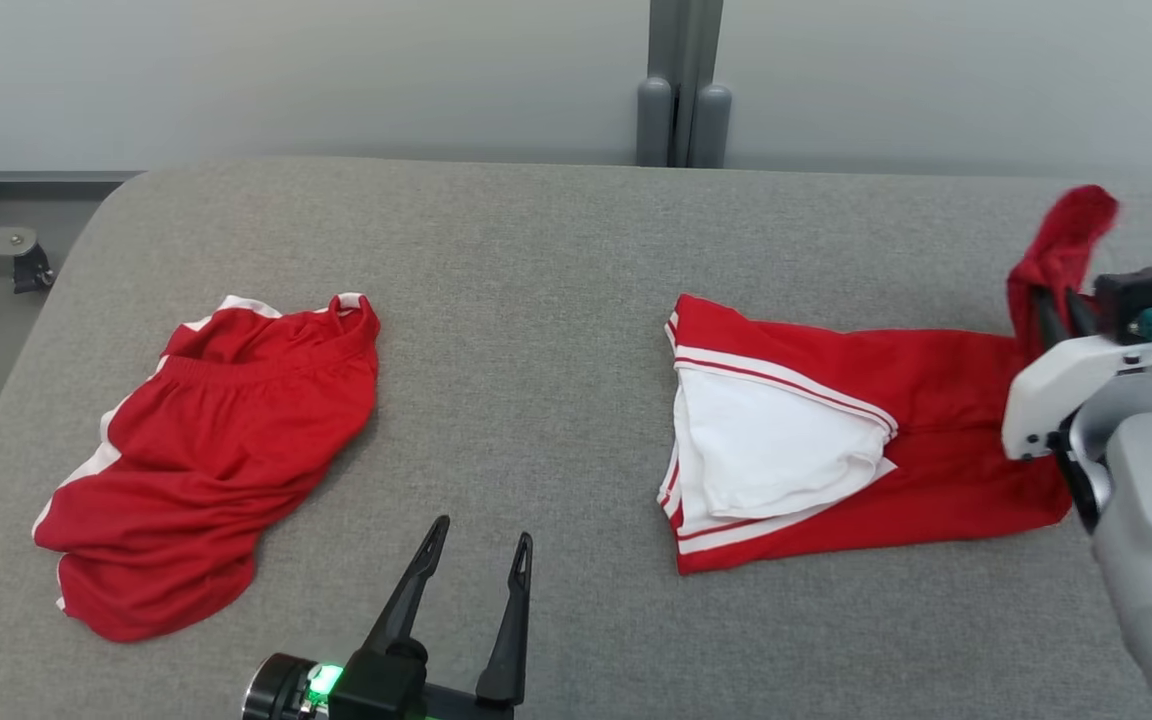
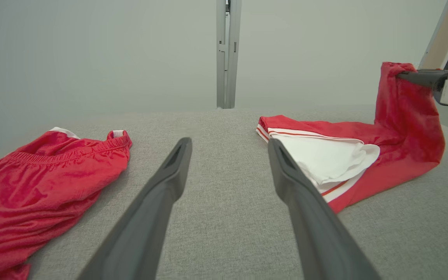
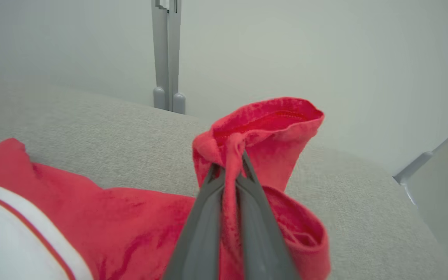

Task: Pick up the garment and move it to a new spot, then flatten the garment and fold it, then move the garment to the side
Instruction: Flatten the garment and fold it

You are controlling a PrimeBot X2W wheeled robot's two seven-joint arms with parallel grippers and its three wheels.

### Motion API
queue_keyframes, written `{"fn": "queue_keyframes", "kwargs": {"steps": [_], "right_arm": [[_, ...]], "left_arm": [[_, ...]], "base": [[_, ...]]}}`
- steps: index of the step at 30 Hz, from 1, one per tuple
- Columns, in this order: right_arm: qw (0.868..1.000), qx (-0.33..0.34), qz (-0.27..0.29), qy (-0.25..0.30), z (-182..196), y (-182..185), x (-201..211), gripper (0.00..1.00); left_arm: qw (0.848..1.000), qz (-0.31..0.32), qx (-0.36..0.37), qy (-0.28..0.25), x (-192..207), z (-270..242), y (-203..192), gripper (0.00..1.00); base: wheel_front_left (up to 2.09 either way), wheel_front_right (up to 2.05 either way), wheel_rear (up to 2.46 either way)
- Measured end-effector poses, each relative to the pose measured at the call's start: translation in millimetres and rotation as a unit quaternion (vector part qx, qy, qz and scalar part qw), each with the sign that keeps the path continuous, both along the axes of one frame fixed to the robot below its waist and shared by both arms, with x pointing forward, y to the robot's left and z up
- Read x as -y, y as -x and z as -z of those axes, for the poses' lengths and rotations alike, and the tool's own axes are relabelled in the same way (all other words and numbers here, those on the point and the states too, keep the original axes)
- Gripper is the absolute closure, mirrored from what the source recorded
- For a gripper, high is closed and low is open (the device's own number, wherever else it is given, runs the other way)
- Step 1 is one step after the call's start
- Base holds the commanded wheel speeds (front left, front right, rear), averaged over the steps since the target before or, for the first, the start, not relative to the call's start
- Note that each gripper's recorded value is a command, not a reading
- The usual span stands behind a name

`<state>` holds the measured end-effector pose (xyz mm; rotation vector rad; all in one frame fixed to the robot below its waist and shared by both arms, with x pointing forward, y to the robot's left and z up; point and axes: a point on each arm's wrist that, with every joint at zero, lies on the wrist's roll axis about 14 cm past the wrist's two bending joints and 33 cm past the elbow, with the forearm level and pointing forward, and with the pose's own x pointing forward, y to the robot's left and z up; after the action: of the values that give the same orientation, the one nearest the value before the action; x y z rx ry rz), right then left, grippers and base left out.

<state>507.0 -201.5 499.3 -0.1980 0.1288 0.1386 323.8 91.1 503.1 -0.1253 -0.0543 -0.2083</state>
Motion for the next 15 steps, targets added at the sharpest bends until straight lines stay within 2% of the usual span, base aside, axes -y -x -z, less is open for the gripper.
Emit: {"fn": "queue_keyframes", "kwargs": {"steps": [4, 5, 7, 15], "right_arm": [[0.998, 0.004, -0.055, -0.009, 0.3, 3.0, -58.3, 1.0], [0.996, 0.0, -0.083, -0.023, 3.5, 9.7, -91.5, 1.0], [0.994, -0.005, -0.109, -0.026, 6.1, 17.3, -118.4, 1.0], [0.982, -0.046, -0.177, -0.039, 27.2, 46.8, -180.6, 1.0]], "left_arm": [[1.0, -0.013, 0.002, 0.001, -6.9, -1.4, 4.0, 0.0], [1.0, -0.021, 0.002, 0.001, -11.4, -1.7, 5.9, 0.0], [1.0, -0.029, 0.002, 0.001, -15.3, -1.7, 7.6, 0.0], [0.999, -0.052, -0.01, 0.009, -27.6, 3.9, 12.6, 0.0]], "base": [[0.0, 0.0, 0.0], [0.0, 0.0, 0.0], [0.0, 0.0, 0.0], [0.0, 0.0, 0.0]]}}
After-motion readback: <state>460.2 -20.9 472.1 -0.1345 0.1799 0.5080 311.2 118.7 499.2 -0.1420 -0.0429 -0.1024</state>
